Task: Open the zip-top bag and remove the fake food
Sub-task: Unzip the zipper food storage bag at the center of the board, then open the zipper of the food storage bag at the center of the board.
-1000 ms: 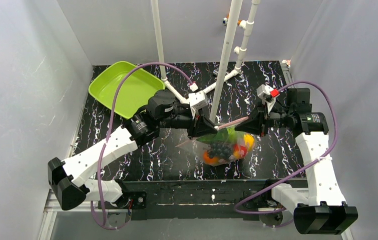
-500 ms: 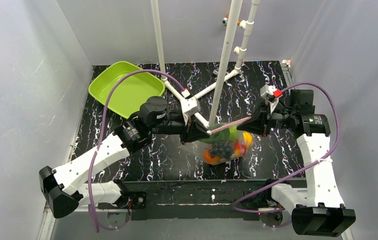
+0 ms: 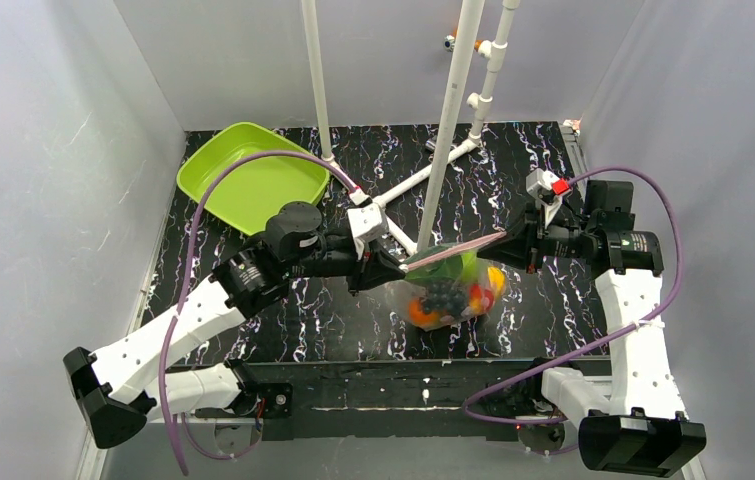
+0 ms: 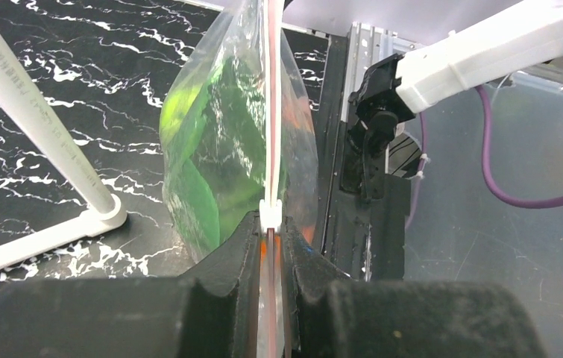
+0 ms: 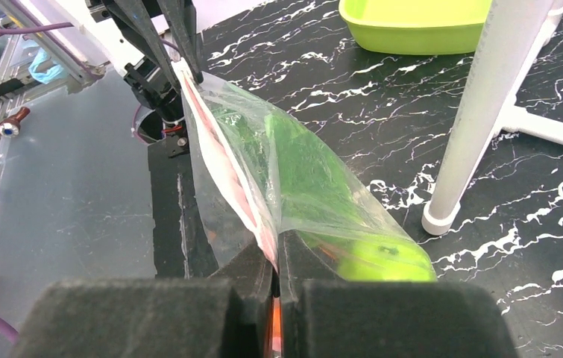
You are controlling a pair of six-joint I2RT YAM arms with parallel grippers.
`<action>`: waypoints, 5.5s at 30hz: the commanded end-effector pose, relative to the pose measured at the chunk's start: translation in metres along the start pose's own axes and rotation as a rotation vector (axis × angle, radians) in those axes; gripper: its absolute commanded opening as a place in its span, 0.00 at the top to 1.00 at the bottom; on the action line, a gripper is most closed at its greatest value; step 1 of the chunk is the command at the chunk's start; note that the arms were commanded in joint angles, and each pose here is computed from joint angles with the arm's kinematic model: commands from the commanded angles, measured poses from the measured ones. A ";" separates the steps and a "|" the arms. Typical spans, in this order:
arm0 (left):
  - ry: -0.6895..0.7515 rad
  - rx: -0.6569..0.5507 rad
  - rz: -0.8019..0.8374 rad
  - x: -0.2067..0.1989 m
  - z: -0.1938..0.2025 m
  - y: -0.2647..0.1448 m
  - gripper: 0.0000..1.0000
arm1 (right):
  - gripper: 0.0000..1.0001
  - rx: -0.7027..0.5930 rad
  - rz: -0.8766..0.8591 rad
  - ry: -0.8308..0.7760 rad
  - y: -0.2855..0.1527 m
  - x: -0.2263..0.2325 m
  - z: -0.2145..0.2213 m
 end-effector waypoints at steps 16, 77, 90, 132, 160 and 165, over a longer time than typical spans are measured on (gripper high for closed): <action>0.060 0.159 -0.171 0.015 0.041 -0.035 1.00 | 0.99 -0.045 0.069 -0.058 -0.013 -0.008 -0.010; -0.254 0.049 -0.093 -0.001 0.005 -0.027 0.02 | 0.99 0.120 0.141 -0.108 -0.021 0.012 0.045; -0.074 0.176 -0.049 -0.003 0.018 0.014 0.14 | 0.99 0.125 0.144 -0.102 -0.021 0.013 0.048; -0.202 0.191 0.057 -0.007 0.032 0.041 0.69 | 0.99 0.117 0.139 -0.102 -0.021 0.014 0.048; 0.111 0.072 -0.284 0.067 -0.052 0.089 1.00 | 0.99 0.194 0.619 -0.197 -0.062 -0.078 -0.052; 0.168 0.003 -0.322 0.082 -0.085 0.097 1.00 | 0.99 0.120 0.648 -0.253 -0.070 -0.081 -0.085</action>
Point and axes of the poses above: each gripper's point midway between its finger pads, its own y axis out along the fingers, its own x axis along the line the jaws close on, z = x × y, the point moved 6 cm from there along -y, back along the fingers, and after that the axes turned 3 degrees about -y, right-handed, at the moved point
